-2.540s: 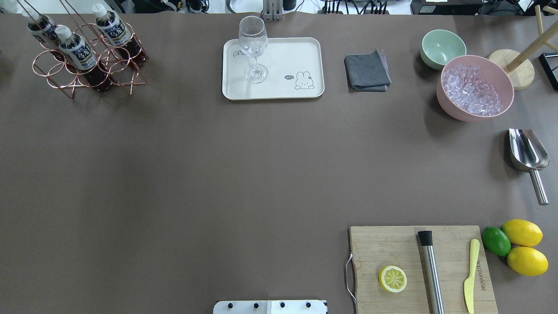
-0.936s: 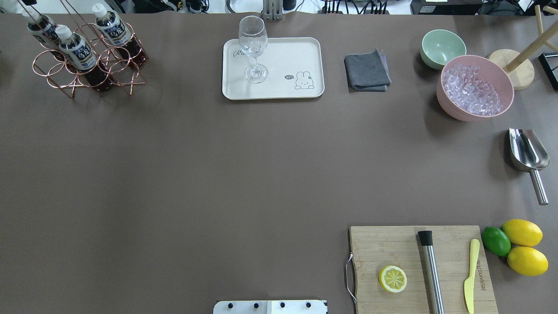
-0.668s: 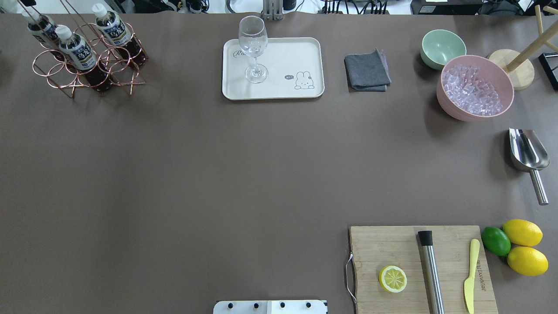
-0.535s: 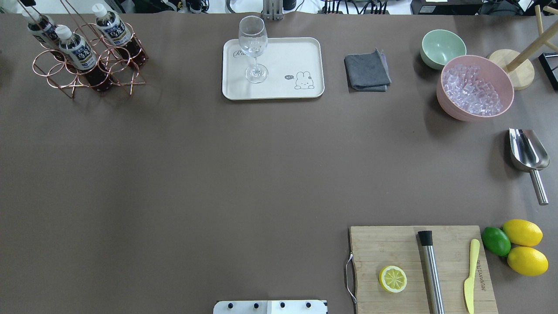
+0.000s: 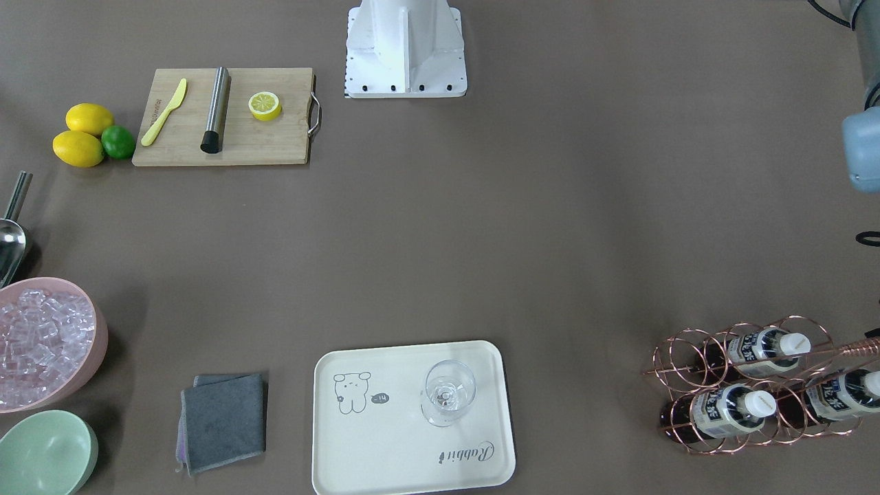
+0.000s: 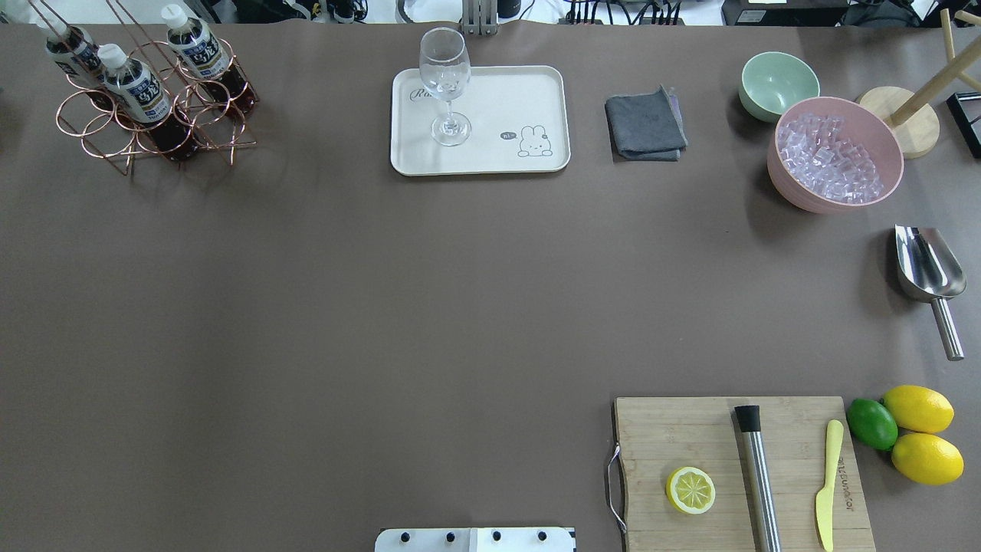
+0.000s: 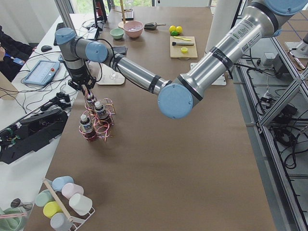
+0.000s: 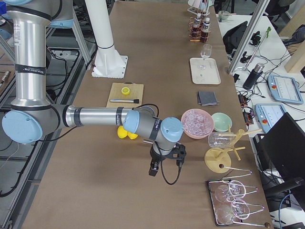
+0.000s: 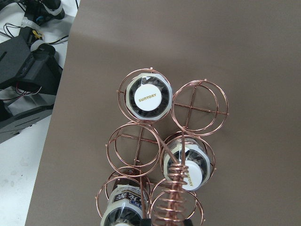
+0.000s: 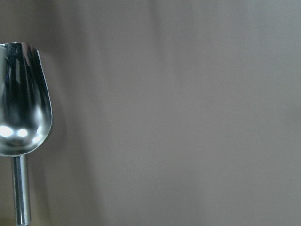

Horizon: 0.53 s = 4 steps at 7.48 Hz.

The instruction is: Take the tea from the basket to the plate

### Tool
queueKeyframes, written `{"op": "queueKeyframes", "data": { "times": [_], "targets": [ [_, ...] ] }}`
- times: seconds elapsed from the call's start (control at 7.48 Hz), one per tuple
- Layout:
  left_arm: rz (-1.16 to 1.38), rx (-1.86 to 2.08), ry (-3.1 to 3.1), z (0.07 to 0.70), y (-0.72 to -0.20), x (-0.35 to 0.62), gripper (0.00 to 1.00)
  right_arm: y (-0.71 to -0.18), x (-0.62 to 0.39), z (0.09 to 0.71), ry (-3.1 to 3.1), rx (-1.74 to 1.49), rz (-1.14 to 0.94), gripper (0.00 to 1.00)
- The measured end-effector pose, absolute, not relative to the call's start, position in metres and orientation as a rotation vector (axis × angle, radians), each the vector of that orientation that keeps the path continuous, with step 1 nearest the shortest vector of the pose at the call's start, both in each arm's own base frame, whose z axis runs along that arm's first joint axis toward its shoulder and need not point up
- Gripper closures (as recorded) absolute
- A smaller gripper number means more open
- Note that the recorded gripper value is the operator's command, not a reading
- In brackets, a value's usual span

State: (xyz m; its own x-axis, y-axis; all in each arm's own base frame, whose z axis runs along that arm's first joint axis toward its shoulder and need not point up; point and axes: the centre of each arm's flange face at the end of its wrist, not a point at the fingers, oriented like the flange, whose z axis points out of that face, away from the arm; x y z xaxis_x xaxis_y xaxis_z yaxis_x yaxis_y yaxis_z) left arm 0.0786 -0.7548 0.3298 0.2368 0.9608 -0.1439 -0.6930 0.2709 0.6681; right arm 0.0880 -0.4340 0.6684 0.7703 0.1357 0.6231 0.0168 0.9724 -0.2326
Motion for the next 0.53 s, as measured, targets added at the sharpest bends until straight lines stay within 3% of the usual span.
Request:
{"op": "queueKeyframes", "data": {
  "times": [0.53],
  "targets": [
    [1.196, 0.52, 0.599, 0.301, -0.744, 0.031, 1.0, -0.435, 0.088, 0.668, -0.69, -0.229, 0.063, 0.0]
  ]
}}
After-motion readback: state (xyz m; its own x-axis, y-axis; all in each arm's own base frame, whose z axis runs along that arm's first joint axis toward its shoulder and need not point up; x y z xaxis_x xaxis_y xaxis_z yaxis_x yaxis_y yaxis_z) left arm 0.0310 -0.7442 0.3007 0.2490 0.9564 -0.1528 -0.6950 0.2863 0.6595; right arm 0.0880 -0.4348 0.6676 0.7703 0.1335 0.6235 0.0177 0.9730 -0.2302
